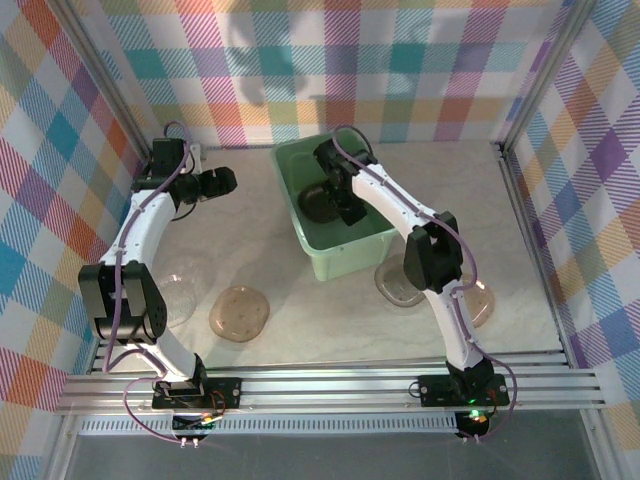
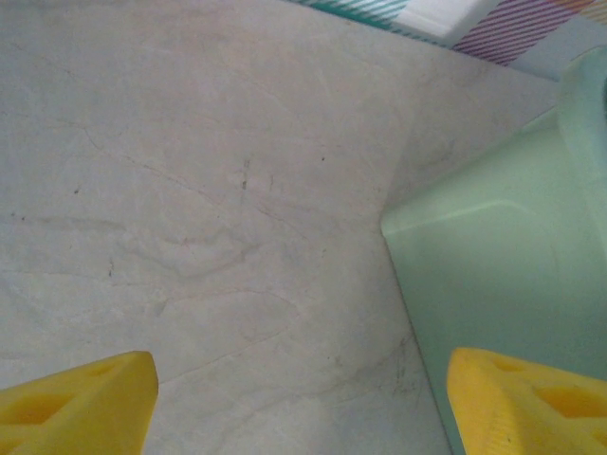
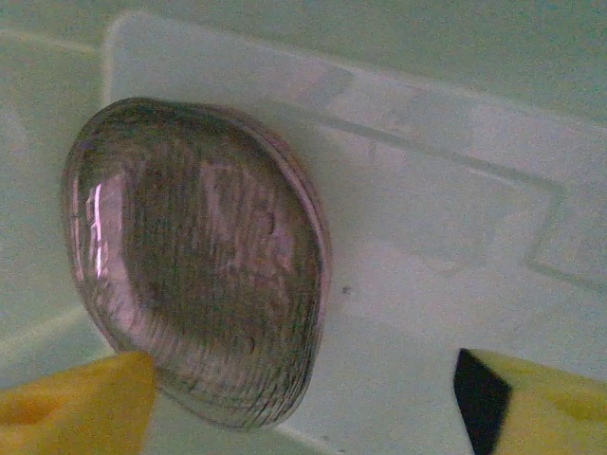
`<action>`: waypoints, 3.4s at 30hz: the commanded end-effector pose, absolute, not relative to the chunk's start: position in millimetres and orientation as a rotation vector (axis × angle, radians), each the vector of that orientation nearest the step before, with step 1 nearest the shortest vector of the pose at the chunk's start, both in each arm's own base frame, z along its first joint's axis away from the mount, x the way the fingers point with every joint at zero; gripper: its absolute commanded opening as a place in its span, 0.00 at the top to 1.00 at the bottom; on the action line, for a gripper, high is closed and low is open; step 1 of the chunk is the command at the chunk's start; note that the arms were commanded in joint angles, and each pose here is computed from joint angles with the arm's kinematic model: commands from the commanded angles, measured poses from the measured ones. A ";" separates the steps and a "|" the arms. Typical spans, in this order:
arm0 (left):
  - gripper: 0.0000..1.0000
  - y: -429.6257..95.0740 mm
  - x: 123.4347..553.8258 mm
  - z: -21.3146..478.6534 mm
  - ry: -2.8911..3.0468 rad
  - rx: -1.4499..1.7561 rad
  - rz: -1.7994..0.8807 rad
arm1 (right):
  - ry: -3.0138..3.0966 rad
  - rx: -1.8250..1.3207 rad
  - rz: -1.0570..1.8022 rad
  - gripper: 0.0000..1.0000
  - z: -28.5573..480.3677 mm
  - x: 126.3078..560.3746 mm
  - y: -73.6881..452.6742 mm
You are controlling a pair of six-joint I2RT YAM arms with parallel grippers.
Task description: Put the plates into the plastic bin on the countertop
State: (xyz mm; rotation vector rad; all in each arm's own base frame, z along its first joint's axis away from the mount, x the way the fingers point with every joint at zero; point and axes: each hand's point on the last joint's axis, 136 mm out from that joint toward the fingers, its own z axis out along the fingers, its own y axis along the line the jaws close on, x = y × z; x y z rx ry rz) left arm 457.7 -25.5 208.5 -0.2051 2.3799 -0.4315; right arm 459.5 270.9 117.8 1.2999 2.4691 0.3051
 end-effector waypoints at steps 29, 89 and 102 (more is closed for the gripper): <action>0.22 2.2 474.0 204.0 2.423 -0.267 -0.317 | 2.618 1.367 0.282 1.00 71.6 468.6 273.6; 0.28 59.3 271.6 73.7 2.997 -1.108 -0.016 | 2.170 -0.038 0.698 0.25 289.2 515.0 289.9; 0.34 41.9 259.7 33.0 3.224 -0.921 -0.021 | 2.187 -0.021 0.659 0.25 283.8 508.3 276.7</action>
